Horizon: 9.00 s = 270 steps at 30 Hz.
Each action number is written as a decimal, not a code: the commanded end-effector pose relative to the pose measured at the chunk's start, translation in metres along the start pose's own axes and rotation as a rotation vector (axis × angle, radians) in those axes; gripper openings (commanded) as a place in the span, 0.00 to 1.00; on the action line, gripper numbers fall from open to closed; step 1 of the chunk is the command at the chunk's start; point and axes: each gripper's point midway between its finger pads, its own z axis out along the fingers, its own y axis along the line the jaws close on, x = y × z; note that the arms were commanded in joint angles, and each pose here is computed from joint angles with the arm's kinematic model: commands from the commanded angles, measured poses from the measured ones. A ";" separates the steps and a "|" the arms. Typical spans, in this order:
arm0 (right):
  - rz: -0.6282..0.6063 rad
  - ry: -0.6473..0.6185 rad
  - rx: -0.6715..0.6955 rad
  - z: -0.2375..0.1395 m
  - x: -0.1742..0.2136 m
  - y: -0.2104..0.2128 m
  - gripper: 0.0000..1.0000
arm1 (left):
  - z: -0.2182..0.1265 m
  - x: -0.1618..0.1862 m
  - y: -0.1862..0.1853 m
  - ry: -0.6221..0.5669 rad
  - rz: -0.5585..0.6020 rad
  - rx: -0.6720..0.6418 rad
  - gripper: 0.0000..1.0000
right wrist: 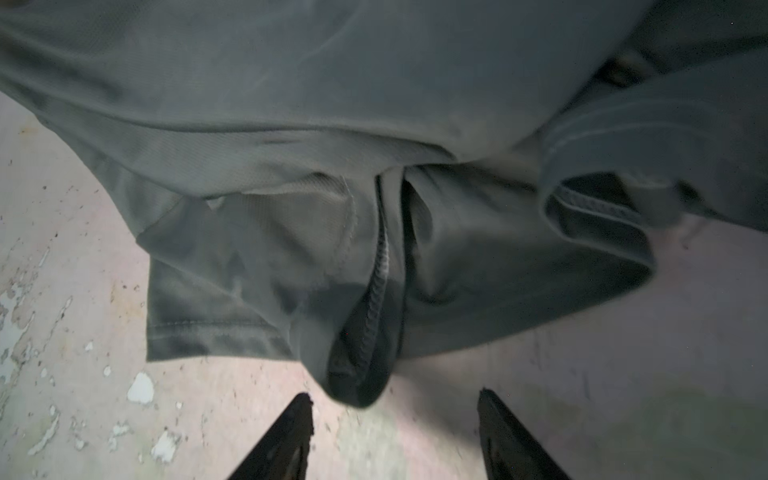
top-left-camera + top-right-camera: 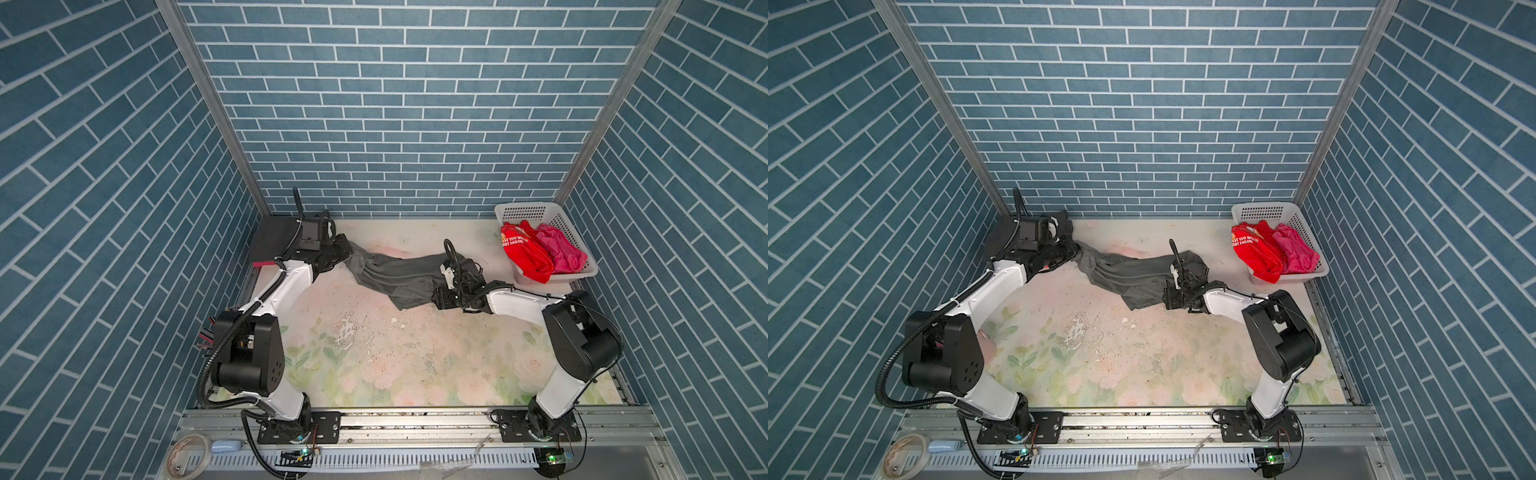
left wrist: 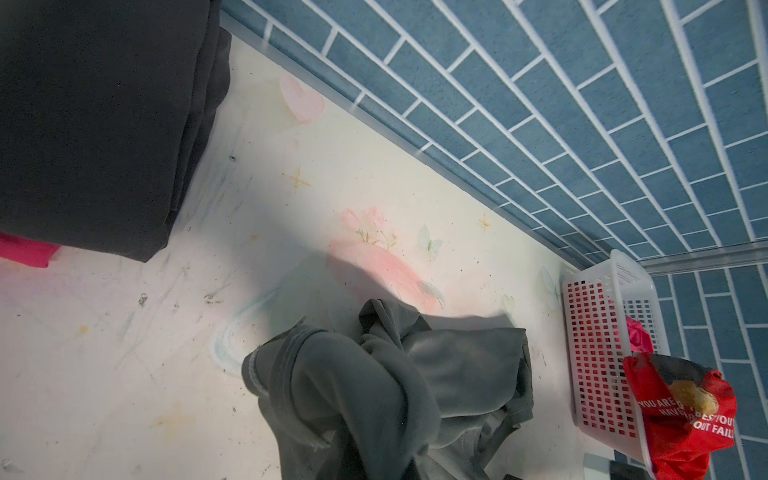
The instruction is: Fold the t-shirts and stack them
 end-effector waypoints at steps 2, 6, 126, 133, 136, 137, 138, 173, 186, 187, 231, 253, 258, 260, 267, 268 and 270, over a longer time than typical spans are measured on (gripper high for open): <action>0.005 -0.023 -0.071 0.014 -0.017 0.030 0.57 | -0.007 -0.010 -0.010 -0.033 0.004 0.030 0.00; 0.006 -0.033 -0.063 0.016 -0.023 0.032 0.38 | -0.005 -0.010 -0.012 -0.029 0.004 0.037 0.00; -0.059 -0.162 -0.182 -0.050 -0.075 0.073 0.00 | 0.096 0.178 0.004 0.294 -0.240 0.070 0.79; -0.076 -0.216 -0.176 -0.075 -0.087 0.076 0.00 | 0.100 0.169 -0.010 0.279 -0.208 0.117 0.19; -0.097 -0.259 -0.176 -0.098 -0.095 0.080 0.00 | 0.092 0.144 -0.029 0.244 -0.142 0.138 0.00; -0.108 -0.279 -0.175 -0.108 -0.099 0.082 0.00 | 0.088 0.135 -0.037 0.231 -0.125 0.147 0.00; -0.120 -0.301 -0.177 -0.119 -0.102 0.083 0.00 | 0.081 0.123 -0.049 0.214 -0.103 0.163 0.00; -0.209 -0.419 -0.166 -0.170 -0.137 0.083 0.00 | -0.042 0.160 -0.132 0.279 -0.070 0.389 0.75; -0.186 -0.448 -0.180 -0.181 -0.151 0.075 0.00 | -0.039 0.151 -0.133 0.116 0.194 0.414 0.75; -0.185 -0.451 -0.182 -0.182 -0.153 0.074 0.00 | -0.041 0.152 -0.128 0.086 0.235 0.406 0.75; -0.180 -0.450 -0.288 -0.169 -0.203 0.081 0.00 | -0.045 0.061 -0.186 -0.202 0.621 0.210 0.00; -0.161 -0.352 -0.189 -0.123 -0.131 0.039 0.85 | -0.072 -0.017 -0.075 -0.205 0.293 0.104 0.00; -0.089 -0.265 -0.127 -0.079 -0.099 0.012 0.88 | -0.076 -0.018 -0.077 -0.210 0.293 0.116 0.00; -0.052 -0.223 -0.040 -0.061 -0.095 -0.008 0.88 | -0.078 -0.019 -0.078 -0.214 0.295 0.118 0.00; 0.015 -0.092 0.222 -0.031 -0.075 -0.076 0.88 | -0.078 -0.019 -0.071 -0.211 0.298 0.100 0.00; 0.024 -0.084 0.249 -0.030 -0.071 -0.085 0.87 | -0.077 -0.019 -0.071 -0.210 0.297 0.101 0.00; 0.049 -0.071 0.275 -0.028 -0.062 -0.100 0.86 | -0.076 -0.019 -0.071 -0.208 0.292 0.108 0.00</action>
